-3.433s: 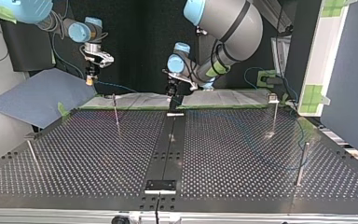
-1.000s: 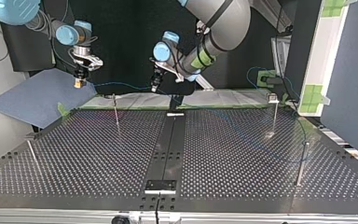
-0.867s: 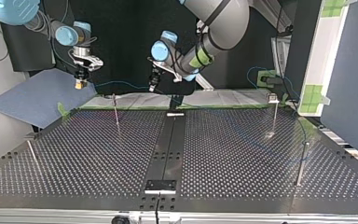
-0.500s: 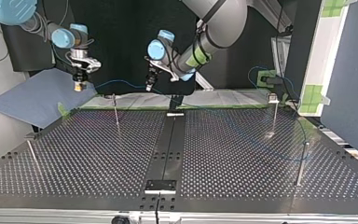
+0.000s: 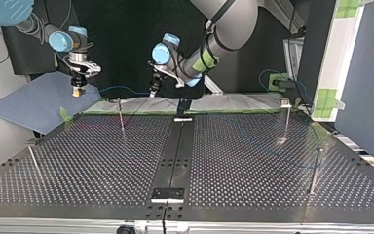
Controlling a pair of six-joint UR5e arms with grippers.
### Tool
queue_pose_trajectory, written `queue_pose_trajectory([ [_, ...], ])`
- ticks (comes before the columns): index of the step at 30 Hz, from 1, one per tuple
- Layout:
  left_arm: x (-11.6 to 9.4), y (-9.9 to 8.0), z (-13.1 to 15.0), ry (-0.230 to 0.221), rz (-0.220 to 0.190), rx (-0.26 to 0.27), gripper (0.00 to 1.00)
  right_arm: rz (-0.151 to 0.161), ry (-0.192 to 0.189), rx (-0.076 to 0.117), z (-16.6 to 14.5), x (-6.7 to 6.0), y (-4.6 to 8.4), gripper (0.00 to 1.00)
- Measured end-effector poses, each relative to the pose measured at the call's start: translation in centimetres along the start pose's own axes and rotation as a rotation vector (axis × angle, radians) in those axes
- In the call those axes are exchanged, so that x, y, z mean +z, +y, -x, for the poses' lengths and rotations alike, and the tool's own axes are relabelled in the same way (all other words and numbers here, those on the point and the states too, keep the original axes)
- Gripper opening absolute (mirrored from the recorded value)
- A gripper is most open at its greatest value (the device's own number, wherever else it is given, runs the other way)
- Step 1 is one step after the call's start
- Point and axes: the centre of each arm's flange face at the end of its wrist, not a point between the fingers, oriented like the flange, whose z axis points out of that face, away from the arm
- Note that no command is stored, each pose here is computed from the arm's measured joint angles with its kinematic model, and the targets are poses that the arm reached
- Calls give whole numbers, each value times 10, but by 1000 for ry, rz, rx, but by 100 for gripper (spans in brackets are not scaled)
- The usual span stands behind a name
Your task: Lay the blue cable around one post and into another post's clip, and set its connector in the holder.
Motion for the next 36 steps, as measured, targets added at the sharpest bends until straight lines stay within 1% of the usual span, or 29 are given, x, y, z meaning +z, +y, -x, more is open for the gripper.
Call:
queue_pose_trajectory([
  [8,2,-5,5,-10,-6,-8,0,11,7,8,-2,2,10,0],
  [17,6,-7,10,-20,-11,-22,0,13,14,15,-5,5,17,0],
  [31,17,-2,18,-26,-5,-40,0,17,21,18,-10,15,22,0],
  [36,18,0,18,-19,-2,-38,0,18,22,18,-11,17,23,0],
])
